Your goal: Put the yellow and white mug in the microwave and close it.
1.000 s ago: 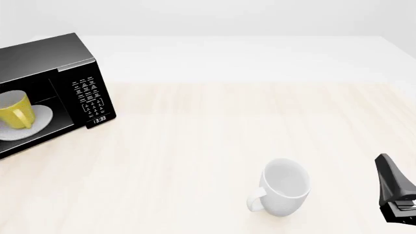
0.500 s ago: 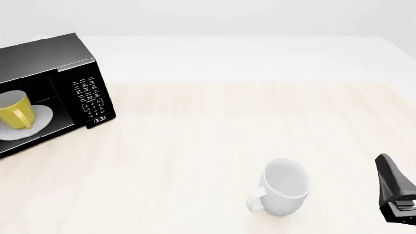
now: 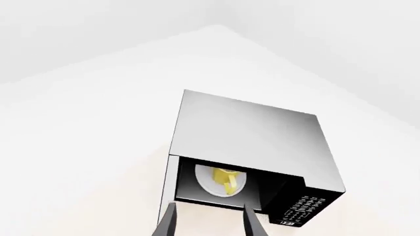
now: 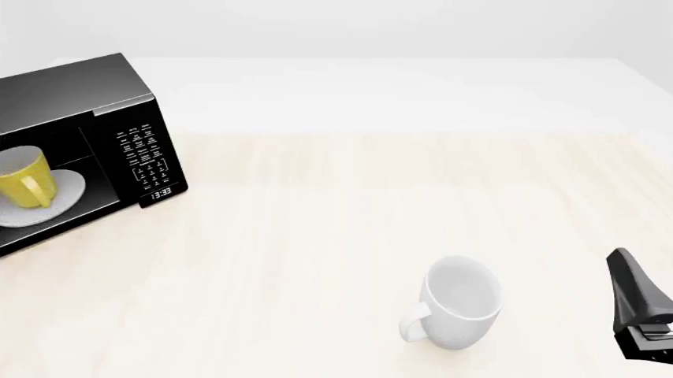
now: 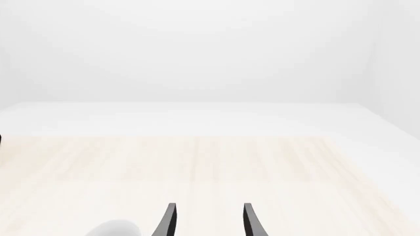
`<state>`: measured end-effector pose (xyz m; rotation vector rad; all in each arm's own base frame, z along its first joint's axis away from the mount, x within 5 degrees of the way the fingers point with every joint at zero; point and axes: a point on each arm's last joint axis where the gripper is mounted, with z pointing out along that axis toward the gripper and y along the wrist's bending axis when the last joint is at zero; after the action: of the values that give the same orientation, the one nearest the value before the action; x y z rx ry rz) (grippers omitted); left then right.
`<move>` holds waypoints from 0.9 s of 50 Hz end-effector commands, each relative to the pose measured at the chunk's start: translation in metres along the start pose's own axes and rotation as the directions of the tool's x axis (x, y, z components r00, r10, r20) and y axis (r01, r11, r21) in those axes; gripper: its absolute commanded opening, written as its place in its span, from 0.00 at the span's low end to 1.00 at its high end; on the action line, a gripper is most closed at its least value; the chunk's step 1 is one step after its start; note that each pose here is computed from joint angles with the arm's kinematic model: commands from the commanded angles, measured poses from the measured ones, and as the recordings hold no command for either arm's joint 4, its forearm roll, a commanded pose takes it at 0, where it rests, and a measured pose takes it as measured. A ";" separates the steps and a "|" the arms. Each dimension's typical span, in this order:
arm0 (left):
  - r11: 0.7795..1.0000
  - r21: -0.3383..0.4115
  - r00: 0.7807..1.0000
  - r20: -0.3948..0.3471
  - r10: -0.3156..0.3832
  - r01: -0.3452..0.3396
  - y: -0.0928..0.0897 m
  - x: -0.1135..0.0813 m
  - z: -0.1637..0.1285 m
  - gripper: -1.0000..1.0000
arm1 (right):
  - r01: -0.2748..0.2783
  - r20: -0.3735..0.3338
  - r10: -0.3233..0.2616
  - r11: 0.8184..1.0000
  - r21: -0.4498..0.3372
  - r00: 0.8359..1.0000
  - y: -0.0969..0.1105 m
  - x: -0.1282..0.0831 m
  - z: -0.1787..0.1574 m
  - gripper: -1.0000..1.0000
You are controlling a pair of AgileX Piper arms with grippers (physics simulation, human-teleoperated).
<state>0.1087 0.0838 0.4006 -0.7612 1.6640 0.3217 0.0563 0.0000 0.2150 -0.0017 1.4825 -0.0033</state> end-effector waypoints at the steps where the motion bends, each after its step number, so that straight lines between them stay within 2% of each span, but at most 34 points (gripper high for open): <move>1: 0.991 -0.119 0.998 0.018 -0.060 0.061 0.015 -0.016 0.000 1.00 | 0.000 0.000 0.000 1.000 0.000 1.000 0.000 0.000 0.000 1.00; 4: 0.984 -0.163 0.998 0.023 -0.064 0.067 0.021 -0.020 0.001 1.00 | 0.000 0.000 0.000 1.000 0.000 1.000 0.000 0.000 0.000 1.00; 12: 0.968 -0.221 0.993 0.029 -0.119 0.122 0.030 -0.024 0.004 1.00 | 0.000 0.000 0.000 1.000 0.000 1.000 0.000 0.000 0.000 1.00; 18: 0.938 -0.324 0.992 0.057 -0.114 0.126 0.047 -0.032 0.002 1.00 | 0.000 0.000 0.000 1.000 0.000 1.000 0.000 0.000 0.000 1.00; 24: 0.917 -0.373 0.990 0.066 -0.121 0.137 0.058 -0.030 0.008 1.00 | 0.000 0.000 0.000 1.000 0.000 1.000 0.000 0.000 0.000 1.00; 28: 0.912 -0.384 0.990 0.064 -0.127 0.142 0.062 -0.027 0.012 1.00 | 0.001 0.000 -0.001 1.000 0.000 1.000 0.000 0.000 0.000 1.00; 30: 0.899 -0.417 0.991 0.070 -0.116 0.135 0.069 -0.025 0.011 1.00 | 0.001 0.000 -0.001 1.000 0.000 1.000 0.000 0.000 0.000 1.00; 34: 0.893 -0.427 0.990 0.070 -0.124 0.142 0.072 -0.023 0.013 1.00 | 0.001 0.000 -0.001 1.000 0.000 1.000 0.000 0.000 0.000 1.00; 38: 0.877 -0.458 0.990 0.070 -0.125 0.144 0.079 -0.021 0.013 1.00 | 0.000 0.000 0.000 1.000 0.000 1.000 0.000 0.000 0.000 1.00; 39: 0.866 -0.477 0.989 0.073 -0.128 0.148 0.083 -0.020 0.012 1.00 | 0.000 0.000 0.000 1.000 0.000 1.000 0.000 0.000 0.000 1.00; 45: 0.851 -0.503 0.989 0.069 -0.134 0.150 0.090 -0.019 0.012 1.00 | 0.002 0.001 -0.002 1.000 0.000 1.000 0.000 0.000 0.000 1.00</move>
<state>0.0716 0.1543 0.4034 -1.2020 1.5095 0.6305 0.0564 0.0000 0.2149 -0.0021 1.4825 -0.0034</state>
